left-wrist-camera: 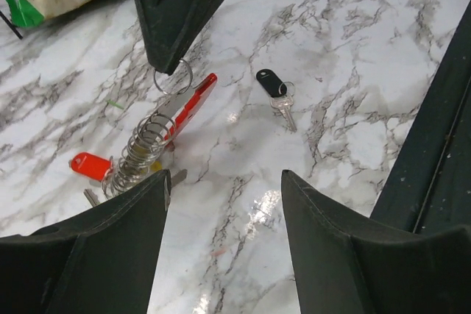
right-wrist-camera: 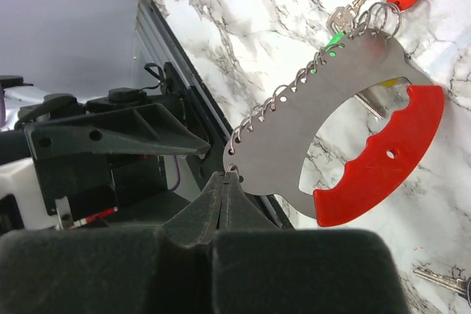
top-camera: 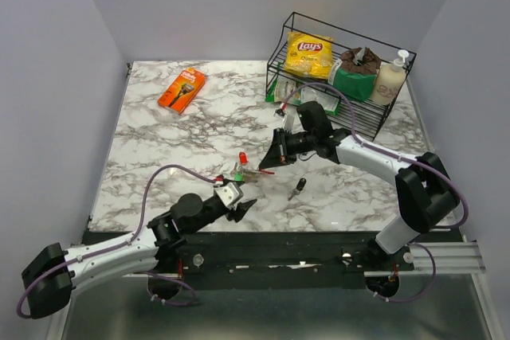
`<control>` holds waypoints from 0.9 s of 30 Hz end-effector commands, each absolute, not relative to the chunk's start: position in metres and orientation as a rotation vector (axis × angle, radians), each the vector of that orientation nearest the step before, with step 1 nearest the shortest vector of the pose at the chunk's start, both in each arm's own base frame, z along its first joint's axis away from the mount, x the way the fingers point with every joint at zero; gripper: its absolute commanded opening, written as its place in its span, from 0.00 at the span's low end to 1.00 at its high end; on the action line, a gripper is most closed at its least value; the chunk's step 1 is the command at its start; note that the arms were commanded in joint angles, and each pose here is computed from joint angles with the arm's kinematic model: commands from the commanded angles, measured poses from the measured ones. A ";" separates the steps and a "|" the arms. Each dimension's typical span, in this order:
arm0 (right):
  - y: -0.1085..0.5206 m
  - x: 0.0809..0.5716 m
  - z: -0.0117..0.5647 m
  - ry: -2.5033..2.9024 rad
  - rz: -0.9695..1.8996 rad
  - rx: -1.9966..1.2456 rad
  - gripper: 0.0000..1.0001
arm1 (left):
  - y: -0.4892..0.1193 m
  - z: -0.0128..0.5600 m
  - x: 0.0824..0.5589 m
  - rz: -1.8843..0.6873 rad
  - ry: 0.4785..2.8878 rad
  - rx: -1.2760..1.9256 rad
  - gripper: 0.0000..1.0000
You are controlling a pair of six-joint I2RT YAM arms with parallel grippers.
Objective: Put the keys on the keyring
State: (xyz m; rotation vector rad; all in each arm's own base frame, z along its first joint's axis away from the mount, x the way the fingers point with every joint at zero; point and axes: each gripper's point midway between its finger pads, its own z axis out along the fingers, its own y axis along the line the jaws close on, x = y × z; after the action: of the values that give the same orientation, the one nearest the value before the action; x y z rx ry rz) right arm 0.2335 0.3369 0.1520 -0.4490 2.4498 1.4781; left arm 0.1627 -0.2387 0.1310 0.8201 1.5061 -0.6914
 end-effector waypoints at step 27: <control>0.327 0.241 0.166 2.447 1.696 -0.326 0.00 | -0.278 0.193 0.214 -0.163 1.019 1.004 0.50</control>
State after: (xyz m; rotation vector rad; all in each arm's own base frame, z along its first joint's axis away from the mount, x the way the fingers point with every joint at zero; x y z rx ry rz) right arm 0.2444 0.3285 0.1611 -0.3258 2.4600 1.6508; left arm 0.2111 -0.2702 0.1705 1.0459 1.0925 -0.1733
